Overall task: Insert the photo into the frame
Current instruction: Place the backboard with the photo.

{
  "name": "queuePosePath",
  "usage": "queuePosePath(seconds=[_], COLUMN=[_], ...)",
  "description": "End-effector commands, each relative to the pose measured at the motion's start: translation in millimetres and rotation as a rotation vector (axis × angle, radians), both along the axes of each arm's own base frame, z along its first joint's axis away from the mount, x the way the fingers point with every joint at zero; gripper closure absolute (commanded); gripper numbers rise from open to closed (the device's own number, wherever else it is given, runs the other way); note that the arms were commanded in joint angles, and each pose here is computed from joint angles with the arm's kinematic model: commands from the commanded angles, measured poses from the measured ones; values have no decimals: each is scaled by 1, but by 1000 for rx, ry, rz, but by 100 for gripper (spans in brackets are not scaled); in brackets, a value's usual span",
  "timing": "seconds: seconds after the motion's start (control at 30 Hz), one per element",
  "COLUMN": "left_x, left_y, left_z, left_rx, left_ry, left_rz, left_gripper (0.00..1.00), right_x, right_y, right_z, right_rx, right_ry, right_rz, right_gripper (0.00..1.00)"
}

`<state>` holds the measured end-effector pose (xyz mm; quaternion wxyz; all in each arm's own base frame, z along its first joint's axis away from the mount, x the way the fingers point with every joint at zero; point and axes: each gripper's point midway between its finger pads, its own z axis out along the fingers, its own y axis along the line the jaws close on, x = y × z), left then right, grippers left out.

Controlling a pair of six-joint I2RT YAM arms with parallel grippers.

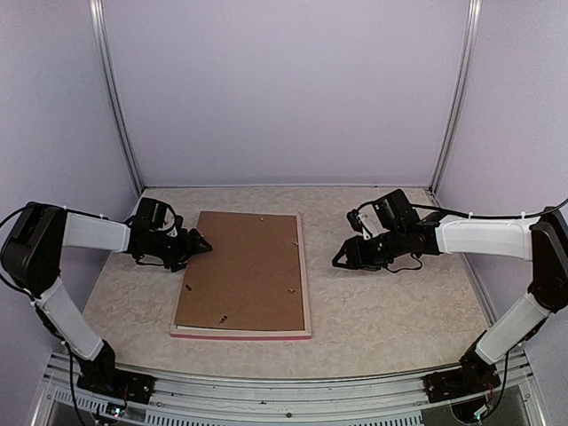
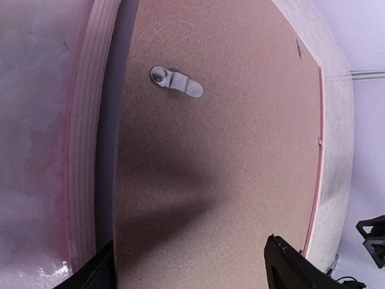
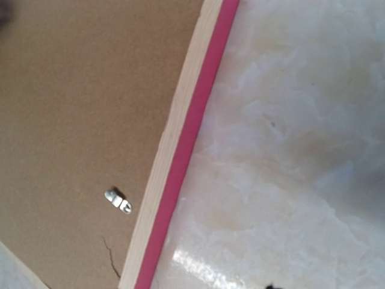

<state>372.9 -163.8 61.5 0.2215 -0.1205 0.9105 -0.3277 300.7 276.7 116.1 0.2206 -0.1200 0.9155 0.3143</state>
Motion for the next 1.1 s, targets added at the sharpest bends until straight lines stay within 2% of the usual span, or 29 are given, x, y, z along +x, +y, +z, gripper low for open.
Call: queuePosePath(seconds=[0.0, 0.43, 0.63, 0.87, 0.97, 1.07], left_x=[7, 8, 10, 13, 16, 19], left_y=[5, 14, 19, 29, 29, 27], left_z=[10, 14, 30, 29, 19, 9], left_rx=[123, 283, 324, 377, 386, 384], left_ry=[-49, -75, -122, -133, -122, -111], left_rz=[1, 28, 54, 78, 76, 70], left_gripper=[21, 18, 17, 15, 14, 12], right_x=[1, -1, 1, 18, 30, 42], right_y=[-1, -2, -3, -1, 6, 18], right_z=[-6, -10, -12, -18, -26, -32], right_rx=[8, 6, -4, -42, -56, -59], right_ry=[8, 15, 12, -22, -26, -36], right_rz=[-4, -6, -9, -30, -36, -35], right_gripper=[50, 50, 50, 48, 44, 32])
